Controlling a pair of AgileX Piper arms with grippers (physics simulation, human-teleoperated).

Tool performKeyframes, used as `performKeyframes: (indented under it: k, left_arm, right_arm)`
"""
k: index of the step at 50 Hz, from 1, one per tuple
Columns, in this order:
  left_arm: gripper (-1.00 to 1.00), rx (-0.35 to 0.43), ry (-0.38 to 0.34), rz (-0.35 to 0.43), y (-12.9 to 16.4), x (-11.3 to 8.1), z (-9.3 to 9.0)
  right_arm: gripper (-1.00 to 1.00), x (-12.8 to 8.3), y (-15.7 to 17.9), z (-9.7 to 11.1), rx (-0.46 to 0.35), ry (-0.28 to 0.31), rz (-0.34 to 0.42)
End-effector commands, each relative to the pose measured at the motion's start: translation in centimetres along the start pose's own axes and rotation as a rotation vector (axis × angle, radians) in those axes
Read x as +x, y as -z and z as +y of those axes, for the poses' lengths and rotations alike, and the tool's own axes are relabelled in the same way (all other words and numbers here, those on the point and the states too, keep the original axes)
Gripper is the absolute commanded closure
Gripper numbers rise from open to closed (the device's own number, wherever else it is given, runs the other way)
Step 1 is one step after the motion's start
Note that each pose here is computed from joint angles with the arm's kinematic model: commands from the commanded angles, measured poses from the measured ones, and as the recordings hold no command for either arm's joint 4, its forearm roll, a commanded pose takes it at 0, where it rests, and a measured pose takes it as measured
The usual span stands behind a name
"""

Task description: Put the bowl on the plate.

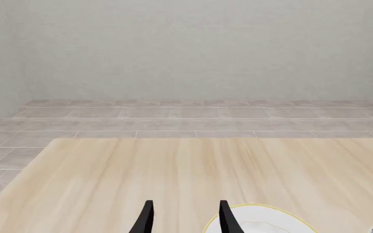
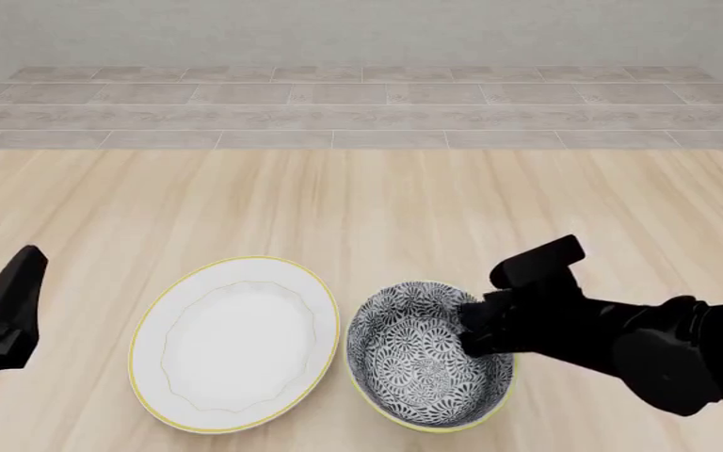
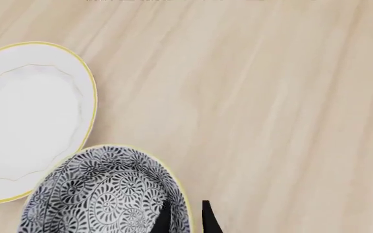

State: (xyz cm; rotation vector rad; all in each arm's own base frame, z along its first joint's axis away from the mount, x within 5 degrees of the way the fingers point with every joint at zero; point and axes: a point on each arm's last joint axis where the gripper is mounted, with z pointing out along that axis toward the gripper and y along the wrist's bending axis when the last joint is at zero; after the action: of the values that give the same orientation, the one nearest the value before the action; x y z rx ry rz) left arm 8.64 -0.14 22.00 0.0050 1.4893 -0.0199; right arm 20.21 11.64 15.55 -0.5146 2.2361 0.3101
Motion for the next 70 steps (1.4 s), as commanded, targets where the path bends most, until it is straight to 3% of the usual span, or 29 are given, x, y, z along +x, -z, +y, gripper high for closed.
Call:
performKeyframes:
  k: [1,13,36,60,67,70]
  left_arm:
    - [-1.00,-0.002,0.001,-0.001,0.0,0.0,0.0]
    - [-1.00,-0.001,0.000,-0.001,0.0,0.0,0.0]
    - [-1.00,-0.002,0.008,-0.001,0.0,0.0,0.0]
    - [-1.00,-0.003,0.009,-0.002,-0.2,0.0,0.0]
    - [-1.00,-0.004,0.008,-0.003,-0.2,0.0,0.0]
    - [-1.00,-0.004,0.009,-0.003,-0.2,0.0,0.0]
  right_arm:
    - [1.00,-0.4,0.1,-0.6,0.019,0.021,-0.017]
    - [1.00,-1.1,0.4,-0.7,0.022,0.021,-0.032]
    - [1.00,-2.3,1.2,0.7,-0.022,-0.111,-0.038]
    - [1.00,-4.9,2.7,0.0,-0.001,-0.113,-0.109]
    - [1.00,-6.0,3.4,-0.3,0.006,-0.122,-0.139]
    - [1.00,-9.1,6.8,0.0,0.003,-0.143,-0.142]
